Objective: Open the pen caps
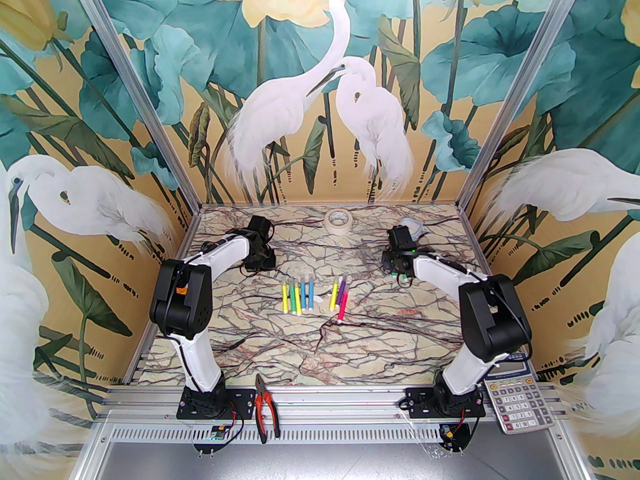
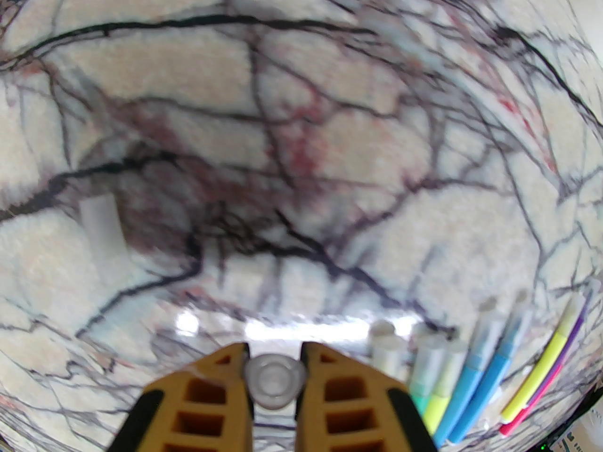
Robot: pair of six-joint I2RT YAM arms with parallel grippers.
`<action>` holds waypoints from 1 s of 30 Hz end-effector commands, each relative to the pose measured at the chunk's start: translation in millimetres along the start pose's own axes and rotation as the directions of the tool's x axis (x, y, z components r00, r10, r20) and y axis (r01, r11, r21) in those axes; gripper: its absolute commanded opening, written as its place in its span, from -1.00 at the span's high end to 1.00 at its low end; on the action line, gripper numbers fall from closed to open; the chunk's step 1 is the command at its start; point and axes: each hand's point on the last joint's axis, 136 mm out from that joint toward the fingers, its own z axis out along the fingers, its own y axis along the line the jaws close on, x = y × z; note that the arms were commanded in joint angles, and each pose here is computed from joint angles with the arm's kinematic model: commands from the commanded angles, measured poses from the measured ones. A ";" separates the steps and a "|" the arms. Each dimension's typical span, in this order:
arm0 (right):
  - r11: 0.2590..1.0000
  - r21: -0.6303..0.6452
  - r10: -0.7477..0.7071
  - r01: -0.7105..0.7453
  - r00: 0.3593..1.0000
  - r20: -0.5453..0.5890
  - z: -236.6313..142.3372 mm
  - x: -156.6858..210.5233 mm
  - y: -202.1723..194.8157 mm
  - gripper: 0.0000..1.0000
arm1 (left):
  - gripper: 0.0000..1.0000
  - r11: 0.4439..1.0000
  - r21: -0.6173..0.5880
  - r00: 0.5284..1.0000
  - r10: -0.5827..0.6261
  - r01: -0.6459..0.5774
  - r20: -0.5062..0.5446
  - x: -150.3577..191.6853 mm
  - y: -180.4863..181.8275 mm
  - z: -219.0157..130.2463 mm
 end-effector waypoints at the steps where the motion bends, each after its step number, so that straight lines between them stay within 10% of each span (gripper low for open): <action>1: 0.999 0.044 0.008 -0.008 1.000 -0.008 4.1 -5.1 -3.8 1.00 | 1.00 0.999 -0.049 1.000 0.012 -0.012 -0.002 -9.6 16.0 0.2; 30: 0.989 0.140 0.061 -0.047 0.993 -0.099 36.9 15.3 -23.5 0.79 | 0.66 0.996 -0.089 0.997 -0.001 -0.005 -0.076 -8.7 38.0 31.7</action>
